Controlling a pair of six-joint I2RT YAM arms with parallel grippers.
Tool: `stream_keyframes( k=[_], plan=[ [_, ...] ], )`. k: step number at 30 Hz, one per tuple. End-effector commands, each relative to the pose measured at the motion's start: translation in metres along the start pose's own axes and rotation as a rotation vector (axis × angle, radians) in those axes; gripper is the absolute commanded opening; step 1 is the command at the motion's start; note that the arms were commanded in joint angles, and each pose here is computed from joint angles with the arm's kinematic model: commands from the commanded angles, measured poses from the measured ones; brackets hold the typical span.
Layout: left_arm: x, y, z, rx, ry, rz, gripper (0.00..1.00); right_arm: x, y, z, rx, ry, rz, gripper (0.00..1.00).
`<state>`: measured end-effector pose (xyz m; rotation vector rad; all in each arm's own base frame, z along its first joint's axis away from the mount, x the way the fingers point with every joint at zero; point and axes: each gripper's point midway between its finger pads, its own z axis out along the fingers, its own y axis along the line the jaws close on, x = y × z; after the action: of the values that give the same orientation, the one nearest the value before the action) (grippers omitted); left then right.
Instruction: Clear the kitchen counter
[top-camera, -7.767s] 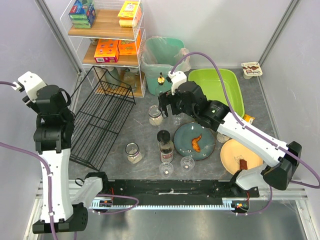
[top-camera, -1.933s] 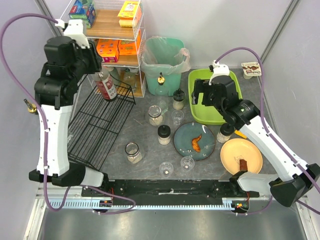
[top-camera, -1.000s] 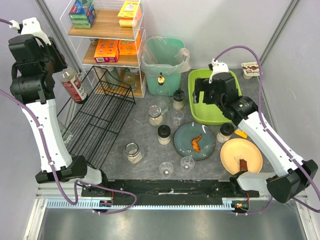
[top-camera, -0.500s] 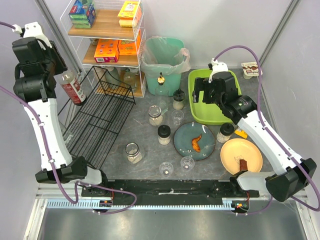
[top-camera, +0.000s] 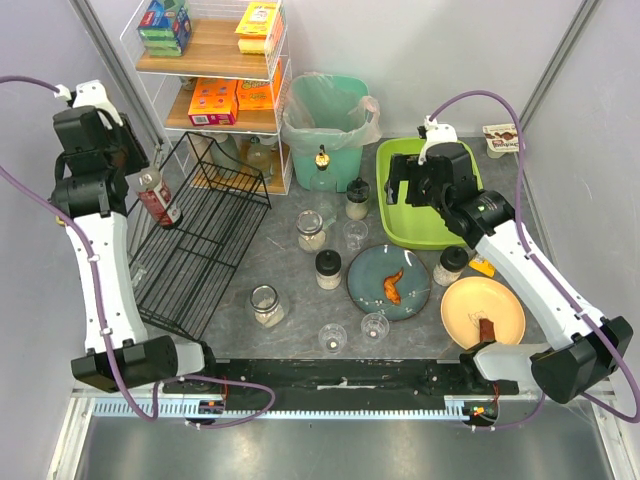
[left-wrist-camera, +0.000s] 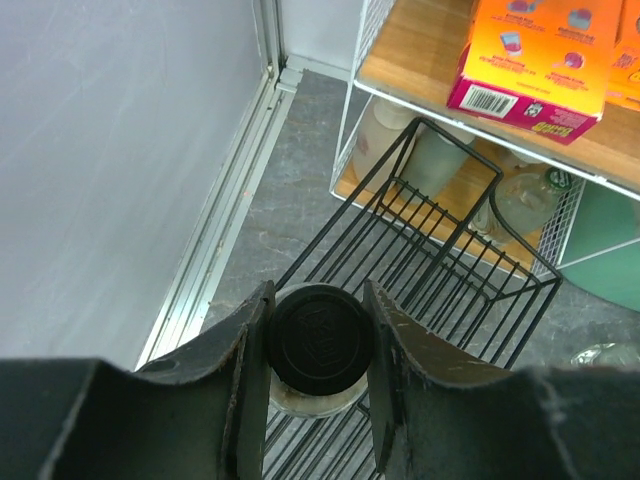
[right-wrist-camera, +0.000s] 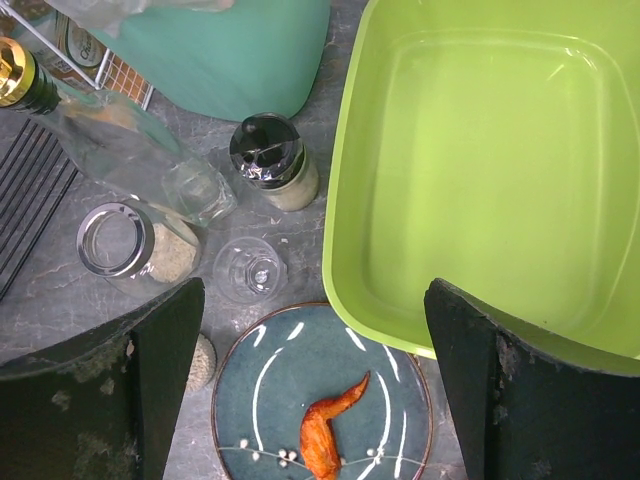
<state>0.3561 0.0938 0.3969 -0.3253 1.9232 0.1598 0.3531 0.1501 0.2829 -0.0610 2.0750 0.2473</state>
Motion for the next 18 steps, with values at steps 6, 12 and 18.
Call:
stream_keyframes(
  k=[6,12,18],
  plan=[
    [-0.028,-0.013,-0.015,0.088,-0.235,0.0,0.02,-0.002,0.006,0.005,-0.043,-0.015,0.038,0.98],
    [-0.014,-0.009,-0.014,0.067,-0.212,0.009,0.02,0.002,0.006,0.007,-0.057,-0.002,0.054,0.98],
    [-0.018,-0.005,-0.022,0.05,-0.219,0.017,0.16,0.006,0.004,0.009,-0.057,0.005,0.064,0.98]
  ],
)
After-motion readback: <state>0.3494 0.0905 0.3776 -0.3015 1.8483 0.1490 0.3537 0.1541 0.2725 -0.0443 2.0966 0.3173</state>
